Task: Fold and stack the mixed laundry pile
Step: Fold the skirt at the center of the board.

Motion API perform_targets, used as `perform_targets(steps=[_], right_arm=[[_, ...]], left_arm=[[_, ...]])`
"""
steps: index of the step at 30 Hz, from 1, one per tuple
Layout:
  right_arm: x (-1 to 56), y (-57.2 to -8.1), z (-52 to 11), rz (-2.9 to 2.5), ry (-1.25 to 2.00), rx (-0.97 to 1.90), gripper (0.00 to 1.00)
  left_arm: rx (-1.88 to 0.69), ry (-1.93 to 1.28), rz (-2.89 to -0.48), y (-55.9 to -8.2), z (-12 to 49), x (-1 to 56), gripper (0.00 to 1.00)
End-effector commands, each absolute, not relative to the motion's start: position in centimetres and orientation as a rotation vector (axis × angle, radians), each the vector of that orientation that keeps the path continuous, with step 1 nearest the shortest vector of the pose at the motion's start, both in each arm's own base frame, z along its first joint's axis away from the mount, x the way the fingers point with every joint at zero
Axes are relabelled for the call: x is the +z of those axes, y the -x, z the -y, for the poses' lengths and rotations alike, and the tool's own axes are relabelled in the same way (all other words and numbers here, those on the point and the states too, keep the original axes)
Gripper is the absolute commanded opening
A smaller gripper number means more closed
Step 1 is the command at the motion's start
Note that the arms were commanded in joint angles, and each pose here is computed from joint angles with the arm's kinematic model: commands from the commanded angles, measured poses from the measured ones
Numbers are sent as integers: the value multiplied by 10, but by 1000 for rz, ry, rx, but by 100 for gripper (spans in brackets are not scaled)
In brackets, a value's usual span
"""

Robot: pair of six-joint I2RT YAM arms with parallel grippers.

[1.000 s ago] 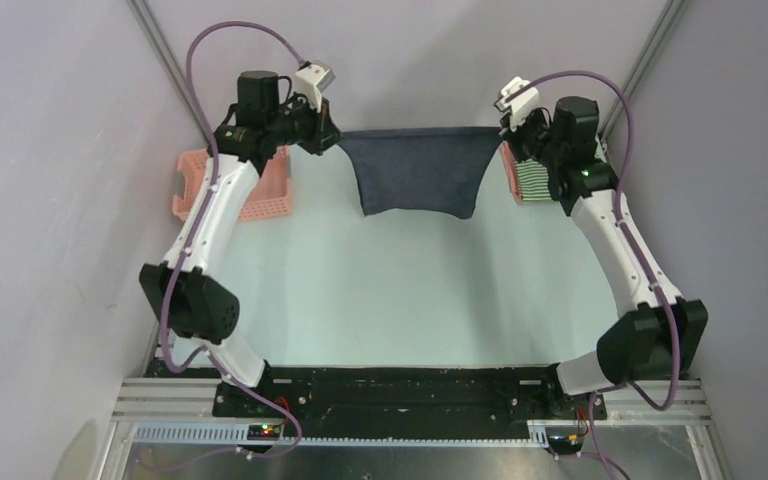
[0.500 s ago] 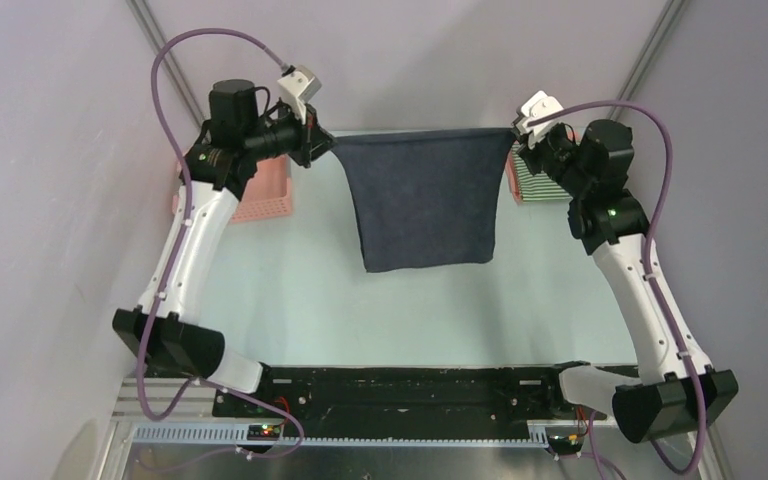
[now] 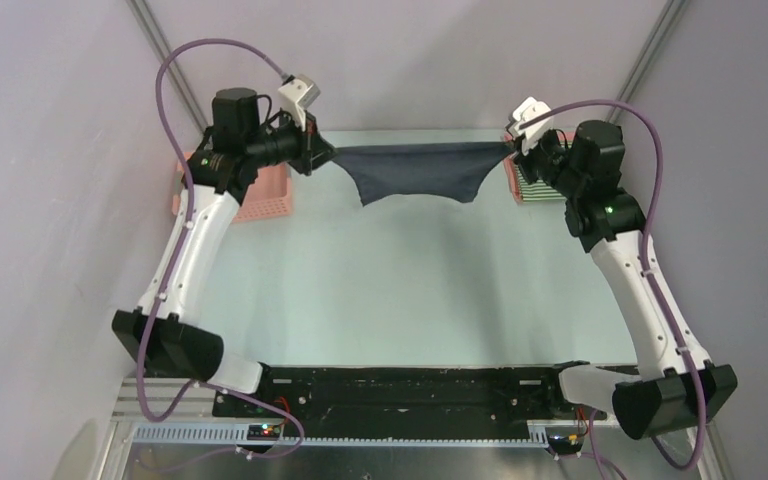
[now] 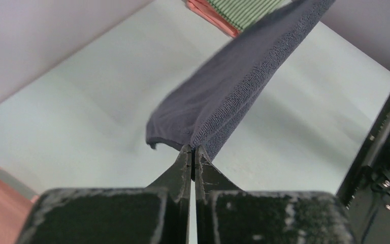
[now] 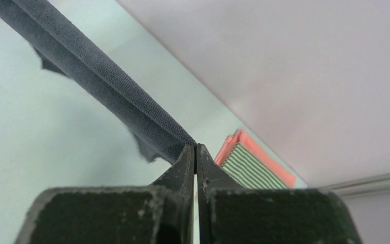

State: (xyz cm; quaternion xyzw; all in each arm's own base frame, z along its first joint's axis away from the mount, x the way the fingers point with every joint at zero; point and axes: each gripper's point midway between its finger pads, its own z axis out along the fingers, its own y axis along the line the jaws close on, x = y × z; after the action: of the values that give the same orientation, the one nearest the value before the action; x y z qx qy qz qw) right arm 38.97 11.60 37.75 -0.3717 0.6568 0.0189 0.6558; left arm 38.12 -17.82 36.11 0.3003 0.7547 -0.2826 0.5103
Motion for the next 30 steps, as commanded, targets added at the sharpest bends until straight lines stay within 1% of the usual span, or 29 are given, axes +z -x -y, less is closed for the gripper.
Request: perform_targets(steps=[1,6,8,11,13,16,17,18,19,20,21,22,23,24,25,26,27,28,29,30], right_arm=[[399,-344,-117,-1484,872,58,0],[404,-300,-121,-1487,888,100,0],[405,-288,-121,-1488,890,116,0],[395,-289,-120,-1529,890,127,0],[375,-299,-118,-1589,894,135,0],[344,-316,-119,-1649,914,148,0],[325,-326,-122,-1678,927,162,0],[321,-333,-123,-1673,930,165,0],[299,-342,-125,-1721,939,183,0],[296,-350,-127,-1716,938,191,0],[275,-362,-129,-1766,942,214,0],[270,-373,-131,-1762,937,222,0],[248,-387,-133,-1811,931,240,0],[245,-400,-135,-1795,921,234,0],[223,-415,-137,-1834,915,246,0],[206,-435,-138,-1839,904,231,0],[199,-445,-138,-1846,892,226,0],[185,-464,-138,-1850,876,205,0],[178,-473,-138,-1860,857,199,0],[166,-490,-136,-1880,840,176,0]], left_arm=[[-740,-746,-1754,-335,179,379,0],[-815,-779,-1684,-281,183,394,0],[-826,-778,-1671,-269,182,396,0],[-810,-760,-1691,-269,179,392,0],[-767,-747,-1738,-283,175,377,0],[-721,-726,-1860,-311,171,334,0],[-724,-727,-1906,-321,172,317,0],[-721,-721,-1934,-326,172,308,0],[-716,-712,-1992,-339,172,288,0],[-711,-707,-2017,-345,172,279,0],[-704,-694,-2083,-358,171,256,0],[-697,-690,-2100,-367,172,251,0],[-693,-682,-2159,-379,172,228,0],[-686,-679,-2161,-390,173,228,0],[-684,-670,-2224,-404,174,203,0],[-670,-665,-2211,-418,176,207,0],[-675,-642,-2279,-432,177,179,0],[-673,-635,-2256,-448,180,187,0],[-706,-610,-2311,-459,183,161,0],[-715,-606,-2285,-472,186,167,0]])
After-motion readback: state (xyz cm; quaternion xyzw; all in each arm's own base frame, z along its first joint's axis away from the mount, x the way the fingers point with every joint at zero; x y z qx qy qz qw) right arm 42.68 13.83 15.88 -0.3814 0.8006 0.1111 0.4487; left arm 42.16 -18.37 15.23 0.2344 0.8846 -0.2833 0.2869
